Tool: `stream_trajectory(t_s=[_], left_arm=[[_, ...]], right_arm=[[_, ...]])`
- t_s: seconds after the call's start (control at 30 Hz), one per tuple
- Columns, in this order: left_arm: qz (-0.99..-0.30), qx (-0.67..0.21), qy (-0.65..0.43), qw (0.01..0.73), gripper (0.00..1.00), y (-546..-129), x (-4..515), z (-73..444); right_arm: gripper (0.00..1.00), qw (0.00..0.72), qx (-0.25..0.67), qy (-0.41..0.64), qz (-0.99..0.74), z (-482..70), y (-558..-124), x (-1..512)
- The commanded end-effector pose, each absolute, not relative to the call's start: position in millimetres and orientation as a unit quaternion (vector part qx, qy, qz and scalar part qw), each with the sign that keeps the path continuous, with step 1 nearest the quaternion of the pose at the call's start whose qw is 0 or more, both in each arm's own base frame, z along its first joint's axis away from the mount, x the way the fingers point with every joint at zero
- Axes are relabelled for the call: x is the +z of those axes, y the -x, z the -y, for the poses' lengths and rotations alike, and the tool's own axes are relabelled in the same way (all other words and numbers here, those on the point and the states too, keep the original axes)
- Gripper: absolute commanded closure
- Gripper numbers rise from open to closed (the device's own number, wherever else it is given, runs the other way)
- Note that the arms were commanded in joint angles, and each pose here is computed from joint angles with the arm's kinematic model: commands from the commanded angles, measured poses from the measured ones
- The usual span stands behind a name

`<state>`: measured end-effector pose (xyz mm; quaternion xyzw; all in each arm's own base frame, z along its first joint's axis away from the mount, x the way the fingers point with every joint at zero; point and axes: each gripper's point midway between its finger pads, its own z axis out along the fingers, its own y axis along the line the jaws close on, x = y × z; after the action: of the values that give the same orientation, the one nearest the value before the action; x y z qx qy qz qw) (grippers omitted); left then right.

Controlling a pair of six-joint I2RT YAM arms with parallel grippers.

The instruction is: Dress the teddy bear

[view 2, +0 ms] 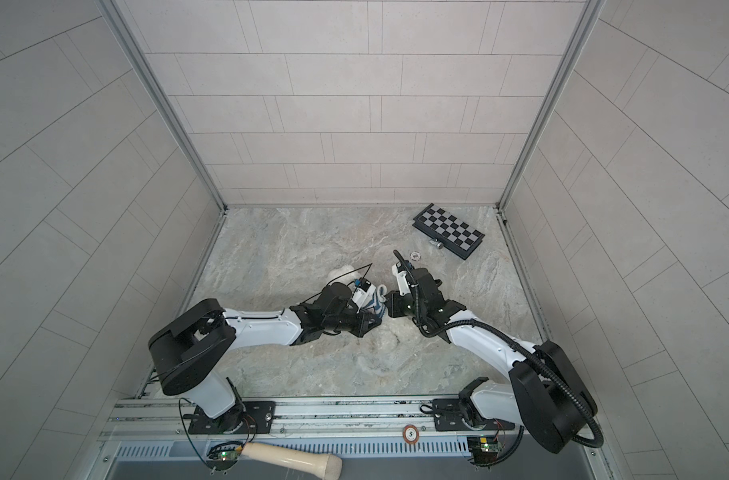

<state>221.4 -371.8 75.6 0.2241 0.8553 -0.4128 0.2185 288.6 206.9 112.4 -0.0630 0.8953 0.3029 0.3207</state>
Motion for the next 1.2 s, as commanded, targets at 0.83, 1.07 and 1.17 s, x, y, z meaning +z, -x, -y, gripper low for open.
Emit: stream_trajectory(t_s=[0.83, 1.07, 1.17], left_arm=[[-0.873, -0.390, -0.215, 0.196, 1.00, -211.5, 55.4, 359.4], [-0.864, -0.401, -0.201, 0.229, 0.95, -211.5, 76.4, 357.1], [-0.856, -0.414, -0.196, 0.241, 0.62, -209.7, 94.6, 353.9]], right_arm=[[1.00, 0.312, 0.311, 0.057, -0.896, -216.5, -277.2, 111.0], [1.00, 0.328, 0.314, 0.058, -0.889, -214.1, -275.5, 119.8], [1.00, 0.339, 0.314, 0.060, -0.885, -213.0, -275.1, 123.3]])
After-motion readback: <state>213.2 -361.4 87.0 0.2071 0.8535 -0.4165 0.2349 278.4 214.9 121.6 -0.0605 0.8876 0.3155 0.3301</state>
